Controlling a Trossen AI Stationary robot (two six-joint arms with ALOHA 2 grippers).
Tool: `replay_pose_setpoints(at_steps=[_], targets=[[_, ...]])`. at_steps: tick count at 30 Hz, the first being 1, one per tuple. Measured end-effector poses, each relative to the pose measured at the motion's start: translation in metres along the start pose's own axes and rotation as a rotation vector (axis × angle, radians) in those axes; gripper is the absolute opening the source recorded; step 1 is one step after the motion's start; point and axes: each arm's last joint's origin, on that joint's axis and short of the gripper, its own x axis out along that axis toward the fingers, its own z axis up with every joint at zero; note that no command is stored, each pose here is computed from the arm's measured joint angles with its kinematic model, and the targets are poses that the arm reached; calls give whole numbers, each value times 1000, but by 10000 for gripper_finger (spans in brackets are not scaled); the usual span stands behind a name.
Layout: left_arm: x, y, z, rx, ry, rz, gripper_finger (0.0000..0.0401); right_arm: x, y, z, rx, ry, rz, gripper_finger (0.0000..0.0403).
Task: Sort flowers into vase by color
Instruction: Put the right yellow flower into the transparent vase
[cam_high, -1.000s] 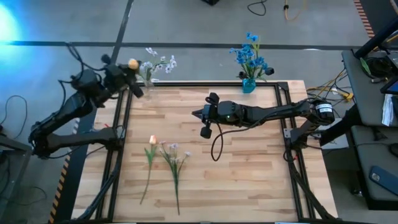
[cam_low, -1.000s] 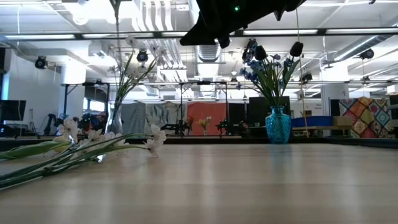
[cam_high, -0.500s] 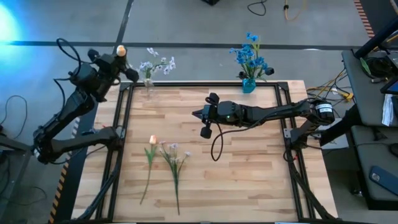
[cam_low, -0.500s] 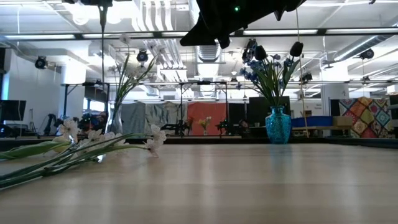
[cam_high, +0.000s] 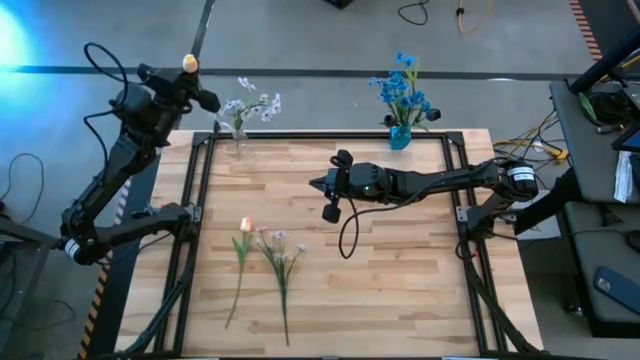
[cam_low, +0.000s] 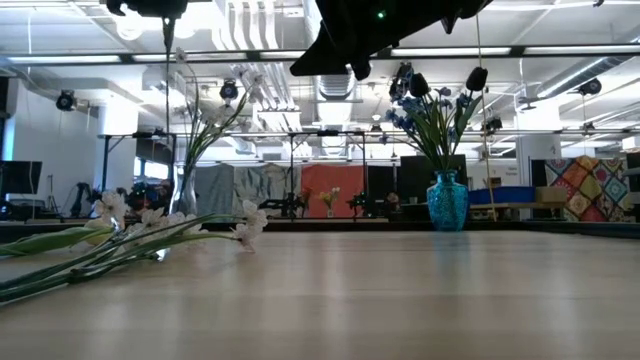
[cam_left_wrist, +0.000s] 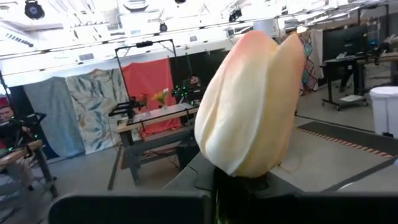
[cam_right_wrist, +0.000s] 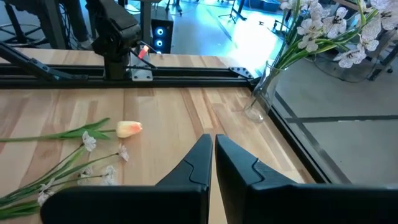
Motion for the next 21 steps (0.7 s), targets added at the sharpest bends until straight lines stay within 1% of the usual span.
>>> replay_pose_setpoints(at_steps=[6,9,12,18,21], targets=[[7,4,21,11,-18,1,0,0,0,0,1,1,0,13],[13,3,23,0,7,-31,0,0,0,0,1,1,0,13],[22,0,15,-28,49,-75,0,0,0,0,1,1,0,13],[38,-1,-12,-92,136,-103,0,0,0,0,10,1,0,13],[42,-1,-20,-105,154,-102,0,0,0,0,11,1,0,13]])
